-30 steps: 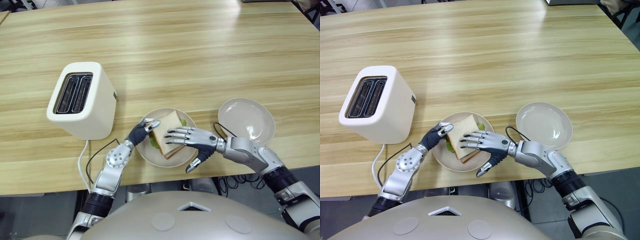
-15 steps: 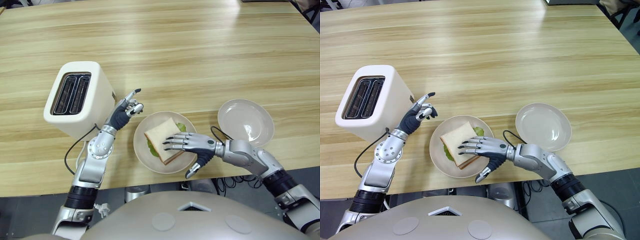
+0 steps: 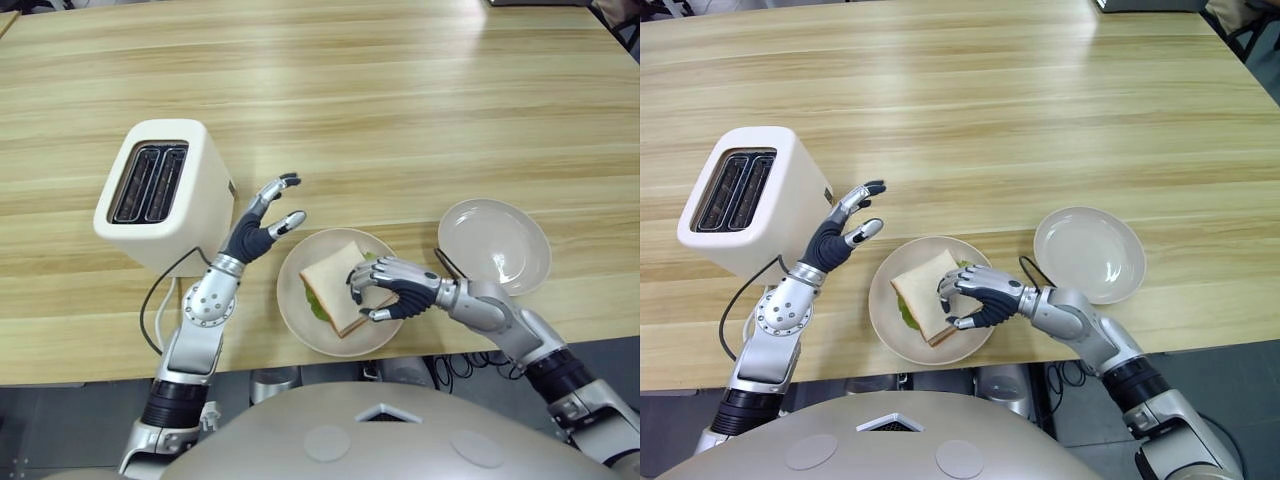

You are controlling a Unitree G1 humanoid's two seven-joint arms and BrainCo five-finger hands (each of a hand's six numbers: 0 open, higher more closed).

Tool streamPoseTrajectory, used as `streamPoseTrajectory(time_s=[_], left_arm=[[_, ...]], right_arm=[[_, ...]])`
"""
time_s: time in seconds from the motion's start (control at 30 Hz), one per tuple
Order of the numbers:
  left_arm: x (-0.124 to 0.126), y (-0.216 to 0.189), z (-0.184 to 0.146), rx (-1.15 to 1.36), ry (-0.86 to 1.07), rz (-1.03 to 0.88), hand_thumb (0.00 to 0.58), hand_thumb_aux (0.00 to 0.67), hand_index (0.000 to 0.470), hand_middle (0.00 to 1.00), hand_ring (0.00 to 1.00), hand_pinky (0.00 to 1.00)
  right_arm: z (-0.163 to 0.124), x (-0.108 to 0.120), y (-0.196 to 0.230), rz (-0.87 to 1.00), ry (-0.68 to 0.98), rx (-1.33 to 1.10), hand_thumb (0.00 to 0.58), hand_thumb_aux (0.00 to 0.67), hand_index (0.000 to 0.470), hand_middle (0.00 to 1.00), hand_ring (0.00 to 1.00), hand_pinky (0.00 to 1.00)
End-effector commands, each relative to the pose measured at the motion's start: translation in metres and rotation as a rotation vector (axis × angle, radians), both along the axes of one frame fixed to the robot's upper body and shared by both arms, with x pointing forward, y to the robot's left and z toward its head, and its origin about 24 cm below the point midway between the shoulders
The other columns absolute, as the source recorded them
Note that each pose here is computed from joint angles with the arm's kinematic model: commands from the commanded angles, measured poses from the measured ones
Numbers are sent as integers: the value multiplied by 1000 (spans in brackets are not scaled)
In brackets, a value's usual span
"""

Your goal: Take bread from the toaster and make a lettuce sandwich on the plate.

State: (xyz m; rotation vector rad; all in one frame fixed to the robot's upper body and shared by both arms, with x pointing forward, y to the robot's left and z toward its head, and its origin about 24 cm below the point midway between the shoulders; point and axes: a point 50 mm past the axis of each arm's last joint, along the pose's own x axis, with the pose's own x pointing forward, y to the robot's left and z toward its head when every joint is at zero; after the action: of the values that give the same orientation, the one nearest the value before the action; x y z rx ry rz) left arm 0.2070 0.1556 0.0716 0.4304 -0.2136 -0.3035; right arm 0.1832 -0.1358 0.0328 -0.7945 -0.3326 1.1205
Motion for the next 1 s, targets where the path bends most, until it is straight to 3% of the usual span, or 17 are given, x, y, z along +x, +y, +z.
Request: streamPoseTrajectory(time_s=[0.03,0.17,0.27,0.6,1.0], left_arm=[[-2,4,10,-48,-44,-7,580,670,460,1000,1000,1000],[-9,-2,15,-86,-50,-84,580,670,460,1000,1000,1000],[-14,-6,16,-102,-43,-138,580,670,460,1000,1000,1000],[-61,16,15,-196,218,-412,580,670,460,1000,1000,1000],[-106,40,-30,8,606,-487,580,670,460,1000,1000,1000]], right_arm=[[27,6,-5,-41,8,124,580,670,460,1000,1000,1000],[52,12,-10,-75,-27,232,580,670,460,1000,1000,1000],[56,12,-12,-87,4,262,580,670,460,1000,1000,1000],[39,-21,-55,-58,487,280,580,670,460,1000,1000,1000],[7,-47,-93,-117,752,43,580,670,460,1000,1000,1000]])
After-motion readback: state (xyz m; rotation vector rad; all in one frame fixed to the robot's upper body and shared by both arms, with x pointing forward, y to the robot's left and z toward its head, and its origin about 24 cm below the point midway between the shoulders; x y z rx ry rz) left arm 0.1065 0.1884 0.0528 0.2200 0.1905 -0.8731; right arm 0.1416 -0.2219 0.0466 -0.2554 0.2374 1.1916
